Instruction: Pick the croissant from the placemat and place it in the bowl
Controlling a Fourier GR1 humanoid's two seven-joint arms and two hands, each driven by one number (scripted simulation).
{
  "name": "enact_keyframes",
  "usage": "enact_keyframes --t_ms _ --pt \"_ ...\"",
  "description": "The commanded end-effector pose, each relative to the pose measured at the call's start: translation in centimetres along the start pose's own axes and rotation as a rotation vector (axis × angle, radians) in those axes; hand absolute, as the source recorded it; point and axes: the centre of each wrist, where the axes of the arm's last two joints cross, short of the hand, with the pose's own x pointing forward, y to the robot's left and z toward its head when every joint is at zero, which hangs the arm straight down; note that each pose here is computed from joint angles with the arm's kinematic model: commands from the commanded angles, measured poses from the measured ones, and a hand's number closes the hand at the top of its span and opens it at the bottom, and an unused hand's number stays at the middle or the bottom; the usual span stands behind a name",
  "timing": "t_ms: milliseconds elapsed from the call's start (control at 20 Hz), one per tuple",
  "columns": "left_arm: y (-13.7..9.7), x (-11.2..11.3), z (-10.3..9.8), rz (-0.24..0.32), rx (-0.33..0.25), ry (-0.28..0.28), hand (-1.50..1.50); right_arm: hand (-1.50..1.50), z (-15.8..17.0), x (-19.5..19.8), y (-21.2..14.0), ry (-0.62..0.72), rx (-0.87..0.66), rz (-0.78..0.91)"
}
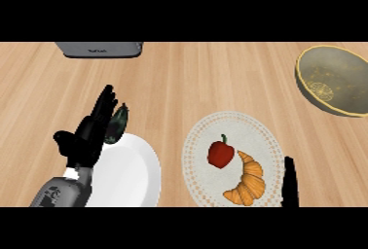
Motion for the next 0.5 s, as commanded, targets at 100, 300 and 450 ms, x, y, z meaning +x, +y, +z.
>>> enact_keyframes --t_ms 100,300,450 --pt "0.5 0.3 -0.9 0.008 0.002 -0.001 0.00 -1.50 0.9 -1.4 0.3 0.033 -0.010 -0.093" --pt "-0.7 0.4 -0.4 -0.009 -0.003 -0.002 0.00 -1.50 -0.9 -0.4 1.6 0.054 0.000 -0.138" --pt "-0.5 -0.5 0.4 -0.009 -0.005 -0.004 0.00 -1.50 -1.2 -0.2 2.1 0.069 0.007 -0.139"
